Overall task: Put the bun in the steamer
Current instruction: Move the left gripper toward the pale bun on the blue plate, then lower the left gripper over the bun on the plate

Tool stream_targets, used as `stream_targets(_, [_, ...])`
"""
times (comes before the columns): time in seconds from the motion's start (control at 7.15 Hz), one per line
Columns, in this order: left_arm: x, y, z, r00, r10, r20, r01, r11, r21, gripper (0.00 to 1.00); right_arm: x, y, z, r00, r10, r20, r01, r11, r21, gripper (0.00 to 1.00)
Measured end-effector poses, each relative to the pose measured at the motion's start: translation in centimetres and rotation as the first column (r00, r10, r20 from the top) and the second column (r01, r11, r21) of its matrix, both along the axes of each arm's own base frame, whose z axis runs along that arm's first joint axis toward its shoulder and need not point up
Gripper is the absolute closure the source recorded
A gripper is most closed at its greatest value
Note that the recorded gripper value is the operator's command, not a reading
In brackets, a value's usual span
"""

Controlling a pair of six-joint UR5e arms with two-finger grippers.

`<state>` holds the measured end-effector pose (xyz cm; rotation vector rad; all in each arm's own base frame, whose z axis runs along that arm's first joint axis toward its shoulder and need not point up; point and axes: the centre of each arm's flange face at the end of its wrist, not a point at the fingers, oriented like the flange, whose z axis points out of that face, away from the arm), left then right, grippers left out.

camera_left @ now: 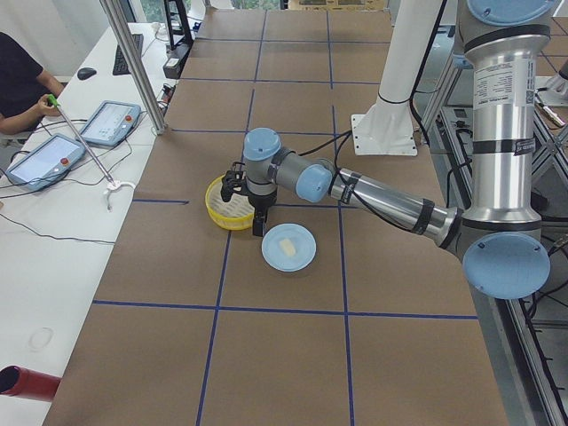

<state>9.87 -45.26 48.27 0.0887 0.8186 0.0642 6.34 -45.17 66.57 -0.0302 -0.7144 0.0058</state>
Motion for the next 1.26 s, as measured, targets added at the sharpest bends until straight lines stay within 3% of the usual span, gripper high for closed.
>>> stream_targets(0.42, [5.8,2.4,-1.3,1.0,0.014,-0.005,-0.015,0.996,-0.084,0.0,0.0,0.0,0.0,1.0,0.0,0.0,0.0,1.0,0.0,0.0])
stream_targets(0.84, [9.0,5.5,2.3,1.0,-0.008,-0.003,0.008,0.996,-0.084,0.0,0.0,0.0,0.0,1.0,-0.001,0.0,0.001,1.0,0.0,0.0])
stream_targets(1.26, [11.0,5.5,7.0,1.0,-0.005,0.006,0.005,0.998,-0.068,0.0,0.0,0.0,0.0,1.0,0.0,0.0,0.0,1.0,0.0,0.0])
